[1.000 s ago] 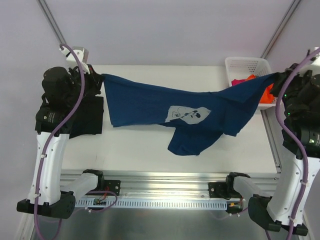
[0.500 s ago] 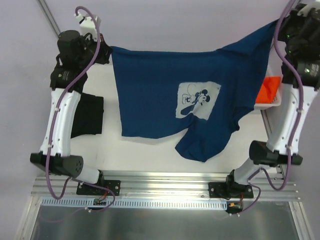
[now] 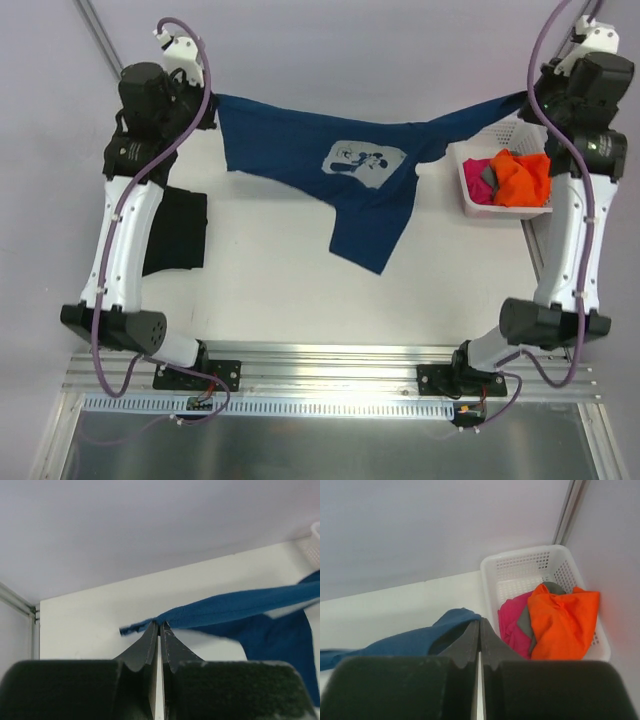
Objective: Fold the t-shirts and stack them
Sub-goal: Flatten the tshirt out
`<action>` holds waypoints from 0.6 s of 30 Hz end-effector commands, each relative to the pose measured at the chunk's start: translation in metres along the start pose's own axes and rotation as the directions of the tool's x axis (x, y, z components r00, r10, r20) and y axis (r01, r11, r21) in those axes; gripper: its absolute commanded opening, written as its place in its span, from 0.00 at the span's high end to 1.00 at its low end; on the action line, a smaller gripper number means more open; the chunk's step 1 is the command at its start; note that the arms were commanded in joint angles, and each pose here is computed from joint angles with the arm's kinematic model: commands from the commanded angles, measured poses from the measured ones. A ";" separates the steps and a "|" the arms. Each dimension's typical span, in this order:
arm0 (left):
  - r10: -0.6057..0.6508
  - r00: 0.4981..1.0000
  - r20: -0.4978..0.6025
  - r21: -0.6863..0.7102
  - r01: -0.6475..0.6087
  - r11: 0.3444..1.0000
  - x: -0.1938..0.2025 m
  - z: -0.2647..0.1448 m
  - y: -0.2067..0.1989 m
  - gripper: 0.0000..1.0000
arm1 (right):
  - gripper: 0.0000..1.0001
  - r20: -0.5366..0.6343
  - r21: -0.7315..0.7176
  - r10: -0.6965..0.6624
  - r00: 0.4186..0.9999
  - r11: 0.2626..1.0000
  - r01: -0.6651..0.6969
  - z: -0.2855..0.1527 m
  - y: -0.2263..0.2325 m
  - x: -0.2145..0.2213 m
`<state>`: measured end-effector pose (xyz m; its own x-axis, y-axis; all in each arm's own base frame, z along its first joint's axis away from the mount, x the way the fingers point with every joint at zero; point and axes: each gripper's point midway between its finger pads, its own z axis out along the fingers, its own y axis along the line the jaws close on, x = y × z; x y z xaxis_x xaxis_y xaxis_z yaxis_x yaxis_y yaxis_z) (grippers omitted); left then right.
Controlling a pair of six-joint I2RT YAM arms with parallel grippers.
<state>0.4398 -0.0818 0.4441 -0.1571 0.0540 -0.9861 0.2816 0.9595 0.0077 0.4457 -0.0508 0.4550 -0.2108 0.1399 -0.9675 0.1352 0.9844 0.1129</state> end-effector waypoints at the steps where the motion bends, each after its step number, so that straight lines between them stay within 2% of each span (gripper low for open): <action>1: 0.023 0.991 0.134 -0.009 -0.022 1.000 -0.031 -0.061 -0.010 1.00 | 0.99 0.209 -0.029 -0.029 0.977 0.999 0.036 -0.105 0.009 -0.054; 2: 0.021 0.991 0.135 -0.009 -0.020 1.000 -0.028 -0.069 -0.012 1.00 | 0.99 0.251 -0.022 -0.037 0.967 0.999 0.044 -0.137 0.008 -0.061; 3: 0.024 0.985 0.169 -0.012 -0.022 1.000 -0.034 -0.093 -0.014 1.00 | 0.99 0.242 -0.011 -0.048 0.969 0.999 0.052 -0.146 0.006 -0.052; 5: 0.024 0.989 0.147 -0.005 -0.023 1.000 -0.017 -0.104 -0.018 1.00 | 0.99 0.250 0.010 -0.081 0.965 0.997 0.081 -0.172 0.002 -0.046; 8: 0.041 0.980 0.196 -0.001 -0.041 0.999 -0.016 -0.144 -0.025 1.00 | 0.99 0.324 0.073 -0.101 0.941 0.994 0.082 -0.239 -0.008 -0.045; 12: 0.044 0.969 0.244 -0.002 -0.045 0.999 -0.022 -0.172 -0.028 1.00 | 0.99 0.386 0.145 -0.112 0.916 0.988 0.059 -0.291 -0.021 -0.045; 18: 0.059 0.944 0.323 -0.030 -0.053 0.998 -0.049 -0.203 -0.027 1.00 | 0.99 0.476 0.236 -0.162 0.864 0.970 0.052 -0.330 -0.032 -0.075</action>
<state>0.2495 -0.0601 0.5059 0.1194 0.0182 -0.9927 0.2880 0.9562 0.0521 0.1232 -0.0356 0.5944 0.2932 -0.0444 -0.9550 0.2427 0.9697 0.0295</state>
